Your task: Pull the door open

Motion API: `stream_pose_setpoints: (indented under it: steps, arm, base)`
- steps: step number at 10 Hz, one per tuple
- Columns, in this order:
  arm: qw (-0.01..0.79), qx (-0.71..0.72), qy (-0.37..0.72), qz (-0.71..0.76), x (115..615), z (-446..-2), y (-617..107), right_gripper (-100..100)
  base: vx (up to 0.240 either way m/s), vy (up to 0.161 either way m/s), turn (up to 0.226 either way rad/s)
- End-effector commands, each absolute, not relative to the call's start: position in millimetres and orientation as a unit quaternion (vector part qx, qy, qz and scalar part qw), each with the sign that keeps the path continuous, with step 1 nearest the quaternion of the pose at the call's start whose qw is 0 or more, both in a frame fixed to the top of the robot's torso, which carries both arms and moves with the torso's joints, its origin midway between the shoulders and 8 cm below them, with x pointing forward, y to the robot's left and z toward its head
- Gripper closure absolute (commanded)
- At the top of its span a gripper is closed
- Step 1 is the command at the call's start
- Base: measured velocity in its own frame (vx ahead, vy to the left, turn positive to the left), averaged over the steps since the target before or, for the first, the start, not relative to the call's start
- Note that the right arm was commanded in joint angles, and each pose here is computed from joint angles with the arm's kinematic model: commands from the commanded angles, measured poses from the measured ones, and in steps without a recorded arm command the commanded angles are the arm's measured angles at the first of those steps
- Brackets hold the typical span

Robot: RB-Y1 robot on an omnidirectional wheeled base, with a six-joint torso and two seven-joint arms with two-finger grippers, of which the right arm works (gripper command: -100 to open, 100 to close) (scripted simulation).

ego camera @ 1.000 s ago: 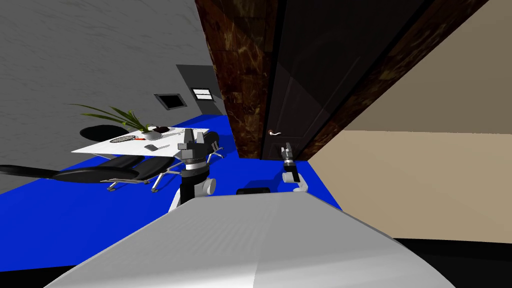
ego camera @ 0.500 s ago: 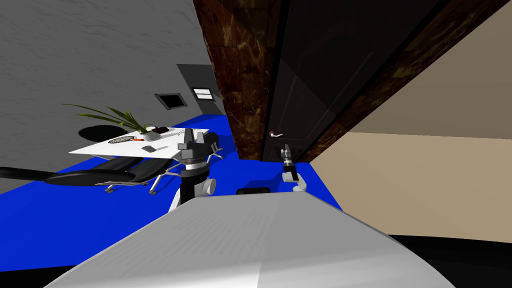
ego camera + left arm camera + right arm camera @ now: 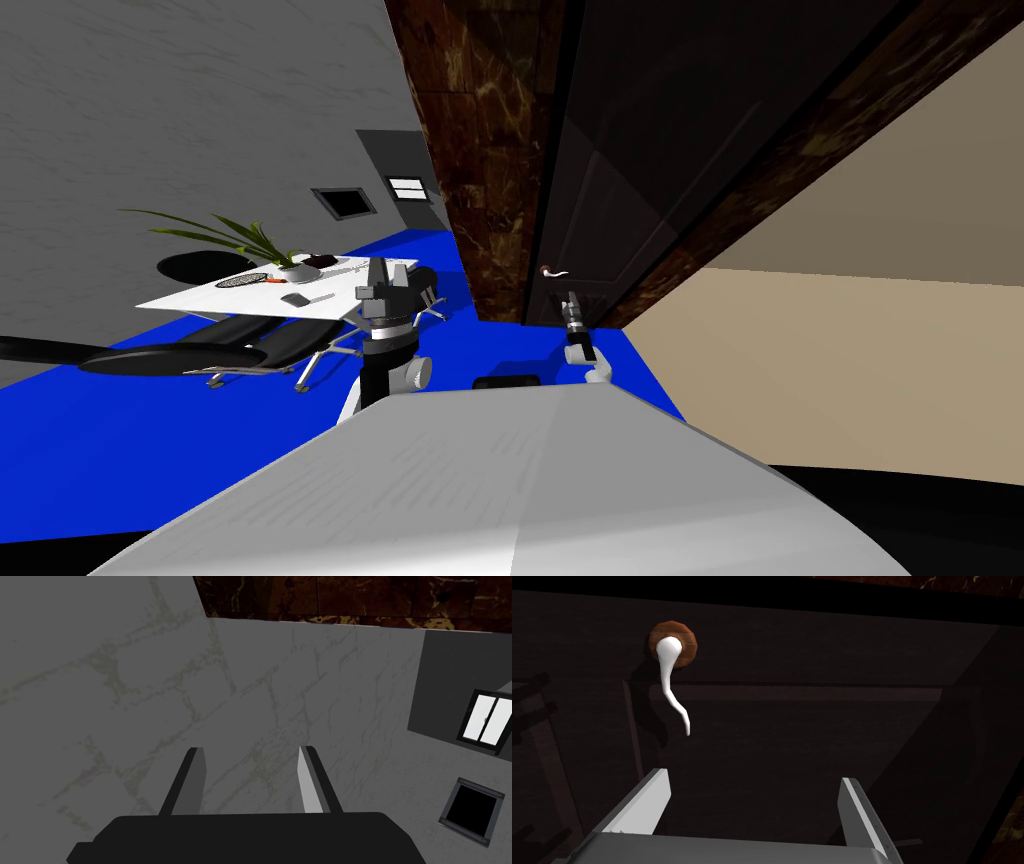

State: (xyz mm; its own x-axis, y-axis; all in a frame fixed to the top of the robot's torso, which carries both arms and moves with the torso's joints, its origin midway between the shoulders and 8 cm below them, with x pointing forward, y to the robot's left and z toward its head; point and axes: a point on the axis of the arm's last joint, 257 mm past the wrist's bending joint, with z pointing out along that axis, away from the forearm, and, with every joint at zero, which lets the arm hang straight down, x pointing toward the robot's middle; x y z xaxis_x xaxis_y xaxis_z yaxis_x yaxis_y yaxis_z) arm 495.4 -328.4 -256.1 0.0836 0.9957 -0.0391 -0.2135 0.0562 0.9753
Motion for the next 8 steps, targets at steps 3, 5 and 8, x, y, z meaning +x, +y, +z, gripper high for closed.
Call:
stream_pose_setpoints:
  steps: [3,5,8]
  arm:
    - [0.576,0.463,0.449,0.502,500.4,-280.2,-335.3,-100]
    - [0.572,0.472,0.459,0.489,503.3,-297.2,-341.8,-100]
    - [0.569,0.479,0.466,0.480,504.2,-308.2,-346.0,-100]
  base:
    - [0.100,-0.006,0.019]
    - [0.114,0.004,0.022]
    - [0.089,-0.020,0.012]
